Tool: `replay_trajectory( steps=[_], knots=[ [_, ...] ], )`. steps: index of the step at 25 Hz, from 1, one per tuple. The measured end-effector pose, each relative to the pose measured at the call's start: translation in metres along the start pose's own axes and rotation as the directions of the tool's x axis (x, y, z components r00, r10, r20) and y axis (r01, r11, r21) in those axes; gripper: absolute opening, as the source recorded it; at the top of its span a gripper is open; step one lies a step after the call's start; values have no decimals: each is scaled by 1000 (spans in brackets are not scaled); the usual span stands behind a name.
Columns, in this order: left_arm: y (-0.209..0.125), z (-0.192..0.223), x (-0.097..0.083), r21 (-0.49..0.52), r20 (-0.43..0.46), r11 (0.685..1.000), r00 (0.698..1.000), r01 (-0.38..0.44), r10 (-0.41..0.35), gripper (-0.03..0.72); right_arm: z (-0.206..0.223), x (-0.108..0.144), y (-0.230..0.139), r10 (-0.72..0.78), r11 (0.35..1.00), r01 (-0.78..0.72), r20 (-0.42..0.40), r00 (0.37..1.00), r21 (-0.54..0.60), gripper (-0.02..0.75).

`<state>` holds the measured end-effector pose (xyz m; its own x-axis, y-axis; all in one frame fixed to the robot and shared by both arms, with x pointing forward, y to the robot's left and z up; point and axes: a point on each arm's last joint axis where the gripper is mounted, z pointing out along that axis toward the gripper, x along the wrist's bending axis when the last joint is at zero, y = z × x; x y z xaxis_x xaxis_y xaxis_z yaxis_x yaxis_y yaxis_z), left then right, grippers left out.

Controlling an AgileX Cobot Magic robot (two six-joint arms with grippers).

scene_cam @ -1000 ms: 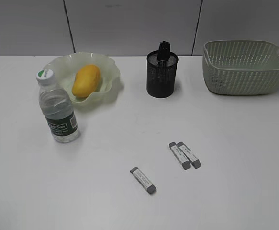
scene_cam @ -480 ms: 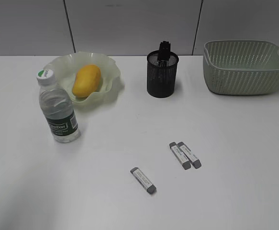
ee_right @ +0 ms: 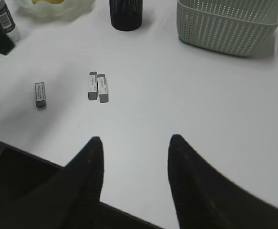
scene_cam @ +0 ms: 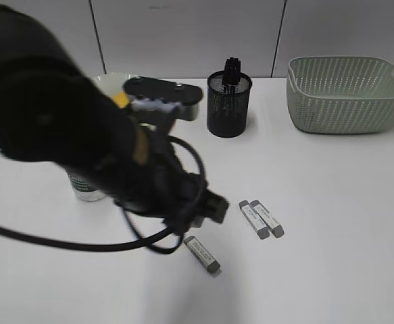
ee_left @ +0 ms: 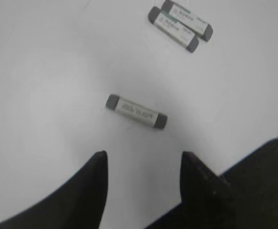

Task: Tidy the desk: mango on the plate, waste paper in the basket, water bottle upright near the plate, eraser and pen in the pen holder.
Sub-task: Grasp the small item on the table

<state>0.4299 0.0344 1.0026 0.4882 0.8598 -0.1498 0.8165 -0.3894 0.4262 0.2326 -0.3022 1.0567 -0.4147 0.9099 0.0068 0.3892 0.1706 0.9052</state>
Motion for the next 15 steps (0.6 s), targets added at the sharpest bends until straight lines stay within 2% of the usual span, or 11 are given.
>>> replay_trajectory(
  steps=[3,8,12,15],
  knots=[
    [30,30,-18,-33,13,999,1000,5,-4,419,0,0,0,0,1000,0,0,1000,0,363],
    [71,78,-42,-56,26,998,999,26,-25,430,0,0,0,1,1000,-1,0,1000,0,363],
    [74,119,-44,39,-39,999,999,37,-35,430,0,0,0,1,1000,-1,0,1000,0,363],
    [65,142,-42,117,-75,991,996,62,-54,430,0,0,0,1,1000,-1,0,1000,0,363]
  ],
)
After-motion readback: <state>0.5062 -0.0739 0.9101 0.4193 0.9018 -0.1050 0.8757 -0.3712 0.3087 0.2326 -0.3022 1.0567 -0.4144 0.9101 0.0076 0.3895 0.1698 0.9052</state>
